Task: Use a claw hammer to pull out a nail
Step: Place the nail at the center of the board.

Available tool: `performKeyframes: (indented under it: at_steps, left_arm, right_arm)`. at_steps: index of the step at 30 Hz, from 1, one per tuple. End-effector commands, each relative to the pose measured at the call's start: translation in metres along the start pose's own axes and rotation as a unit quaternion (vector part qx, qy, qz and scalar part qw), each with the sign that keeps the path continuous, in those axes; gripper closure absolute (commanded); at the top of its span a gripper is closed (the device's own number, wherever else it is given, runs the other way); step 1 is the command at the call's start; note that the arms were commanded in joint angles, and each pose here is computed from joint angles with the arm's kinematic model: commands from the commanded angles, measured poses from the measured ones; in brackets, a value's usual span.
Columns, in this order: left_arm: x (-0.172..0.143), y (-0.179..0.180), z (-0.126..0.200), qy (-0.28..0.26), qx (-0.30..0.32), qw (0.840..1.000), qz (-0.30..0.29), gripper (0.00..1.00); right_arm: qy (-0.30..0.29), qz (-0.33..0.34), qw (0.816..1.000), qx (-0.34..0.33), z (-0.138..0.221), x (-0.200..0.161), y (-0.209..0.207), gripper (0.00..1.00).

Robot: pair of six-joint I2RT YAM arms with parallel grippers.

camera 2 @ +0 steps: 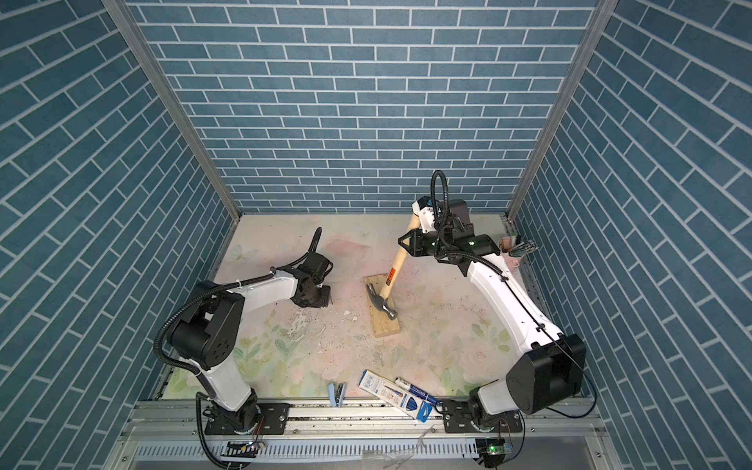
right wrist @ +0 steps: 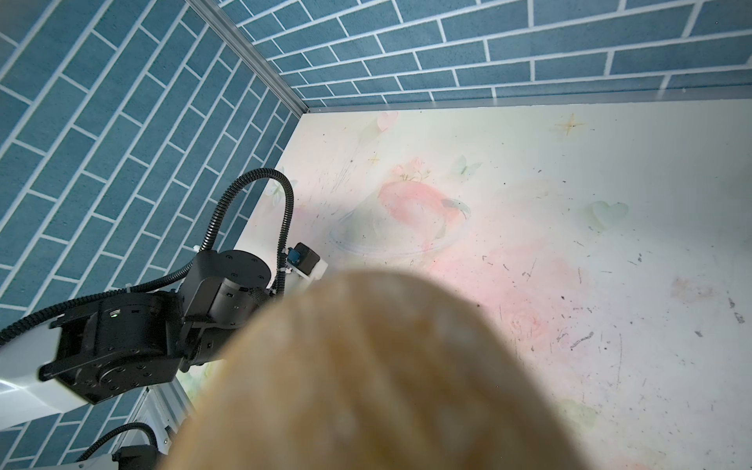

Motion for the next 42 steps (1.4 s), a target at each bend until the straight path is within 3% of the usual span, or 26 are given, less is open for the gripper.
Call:
performKeyframes:
  at_steps: [1,12,23,31,42]
  left_arm:
    - [-0.003,0.003,-0.008,0.017,0.003,1.0,0.012,0.94]
    - [-0.005,0.003,-0.007,0.022,0.006,1.0,0.014,0.86]
    - [-0.004,0.004,0.001,0.014,0.005,1.0,0.017,0.85]
    - [0.006,0.004,0.034,-0.021,-0.007,1.0,0.019,0.7]
    - [0.021,0.0,0.103,-0.106,-0.061,0.992,0.005,0.53]
  right_arm:
    - [-0.052,0.016,0.997,0.055,0.03,0.021,0.035,1.0]
    - [-0.052,0.017,0.997,0.058,0.029,0.024,0.036,1.0]
    - [-0.053,0.018,0.997,0.059,0.033,0.023,0.037,1.0]
    - [-0.054,0.019,0.996,0.064,0.032,0.024,0.039,1.0]
    - [-0.051,0.013,0.996,0.075,0.026,0.026,0.039,1.0]
Point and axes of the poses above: each gripper's point midway between its finger pads, its own z axis back along the fingers, its own y axis along the line the jaws close on, x = y × z, the point moved 8 cm from there along z, back along the fingers, and after that the axes turned 11 degrees about -z, right-handed, at the moved point
